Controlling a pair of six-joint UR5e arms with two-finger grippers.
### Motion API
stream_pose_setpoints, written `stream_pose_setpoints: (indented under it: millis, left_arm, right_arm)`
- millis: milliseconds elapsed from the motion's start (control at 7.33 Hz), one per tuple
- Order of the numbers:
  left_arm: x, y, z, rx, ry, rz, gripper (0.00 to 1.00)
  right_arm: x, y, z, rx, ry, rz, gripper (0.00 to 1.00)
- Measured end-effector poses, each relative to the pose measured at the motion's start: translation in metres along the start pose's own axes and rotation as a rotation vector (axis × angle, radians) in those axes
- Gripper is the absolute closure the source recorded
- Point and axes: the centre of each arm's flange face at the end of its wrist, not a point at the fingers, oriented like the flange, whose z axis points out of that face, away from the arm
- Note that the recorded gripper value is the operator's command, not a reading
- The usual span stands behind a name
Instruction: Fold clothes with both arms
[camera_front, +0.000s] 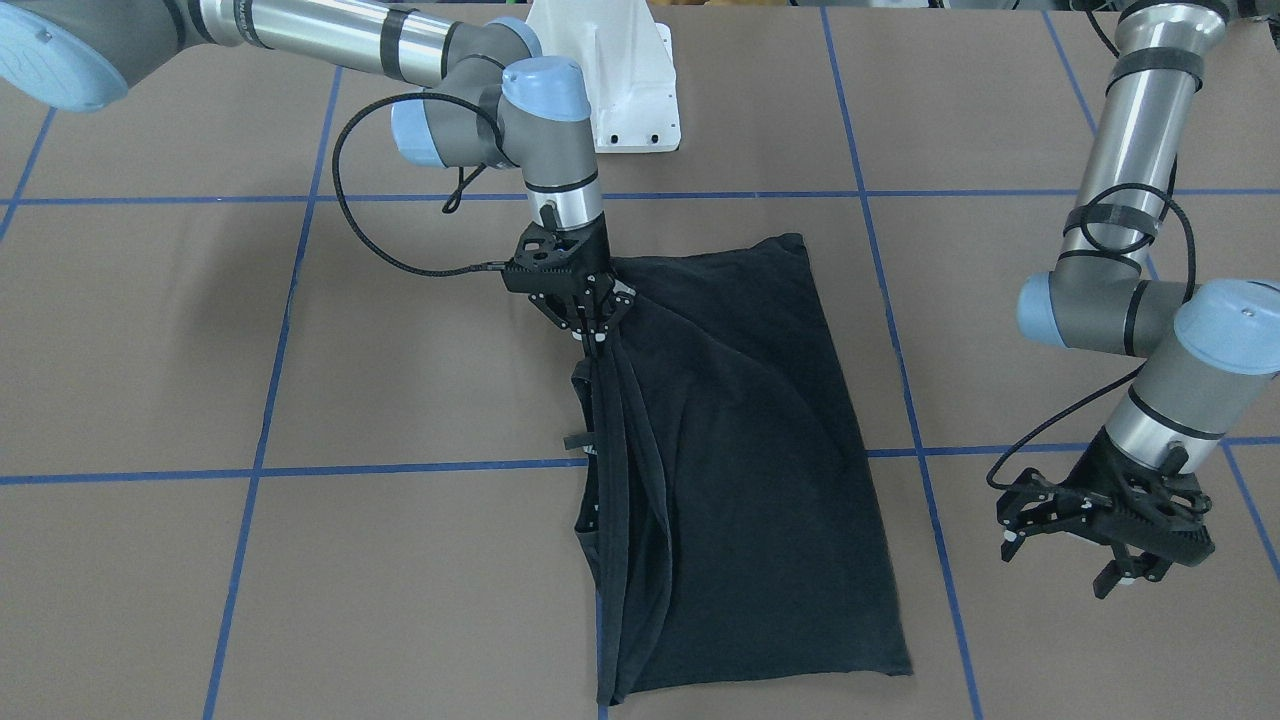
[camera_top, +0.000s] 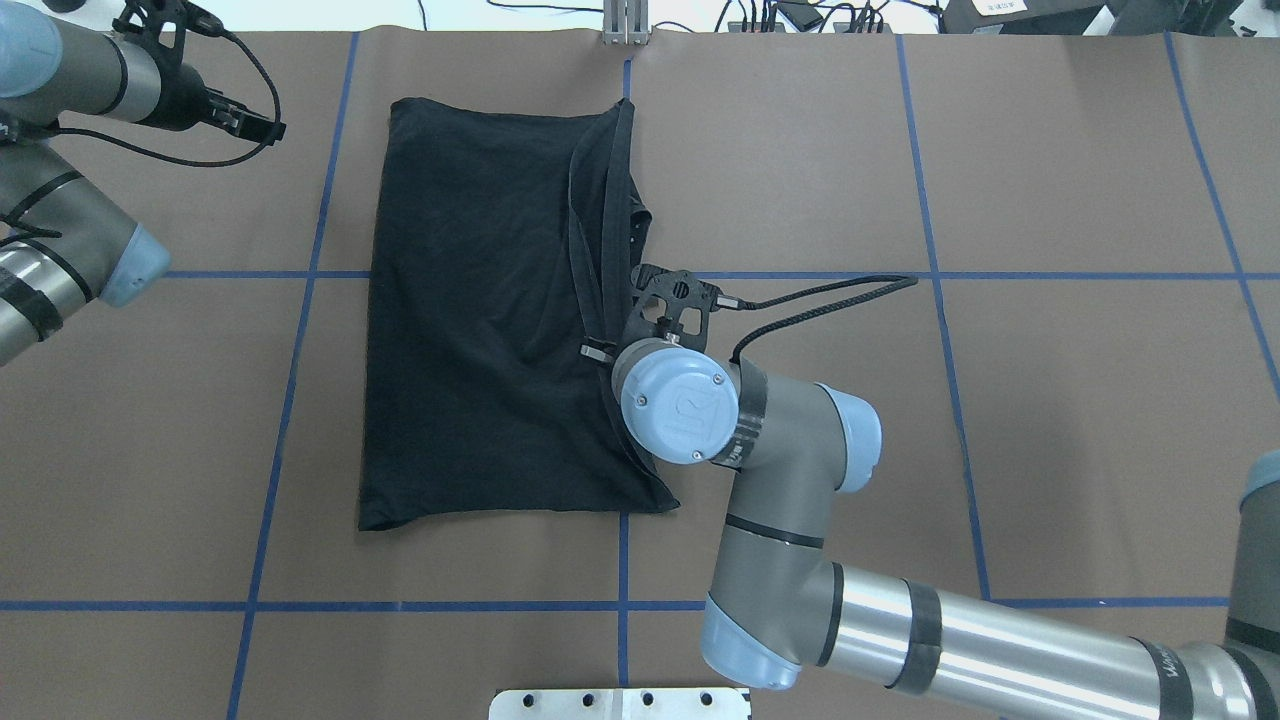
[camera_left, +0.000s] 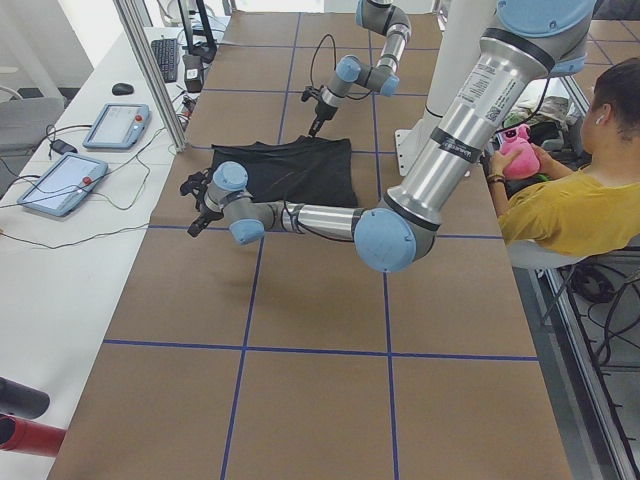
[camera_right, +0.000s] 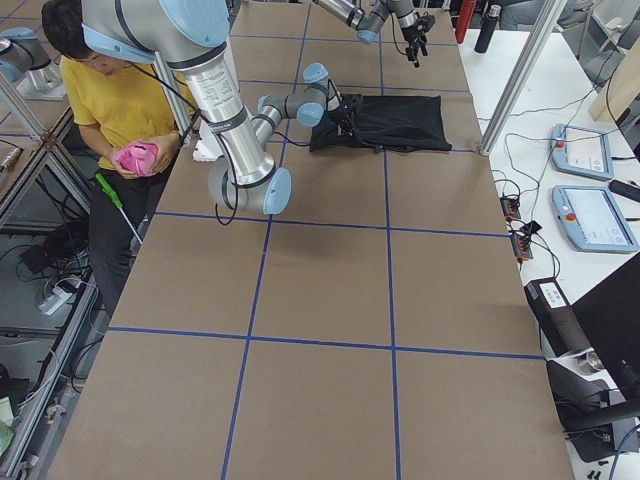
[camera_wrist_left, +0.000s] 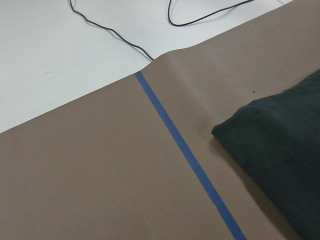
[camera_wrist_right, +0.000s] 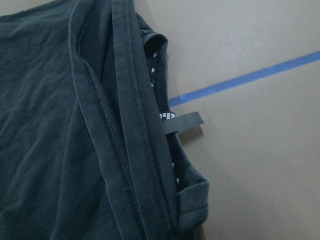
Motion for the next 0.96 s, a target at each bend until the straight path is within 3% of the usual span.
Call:
stream_pose_setpoints:
  millis: [409, 546, 682, 955]
  left_arm:
    - [0.000, 0.000, 0.000, 0.001, 0.000, 0.000, 0.00]
    - [0.000, 0.000, 0.000, 0.001, 0.000, 0.000, 0.00]
    - [0.000, 0.000, 0.000, 0.001, 0.001, 0.000, 0.00]
    - [0.000, -0.001, 0.000, 0.002, 0.001, 0.001, 0.00]
  right_arm:
    - [0.026, 0.006, 0.000, -0.005, 0.021, -0.028, 1.00]
    - [0.028, 0.001, 0.001, -0.001, 0.025, -0.038, 0.41]
    - [0.029, -0.003, 0.001, 0.003, 0.026, -0.045, 0.00]
    - [0.024, -0.022, -0.006, 0.008, 0.022, -0.038, 0.00]
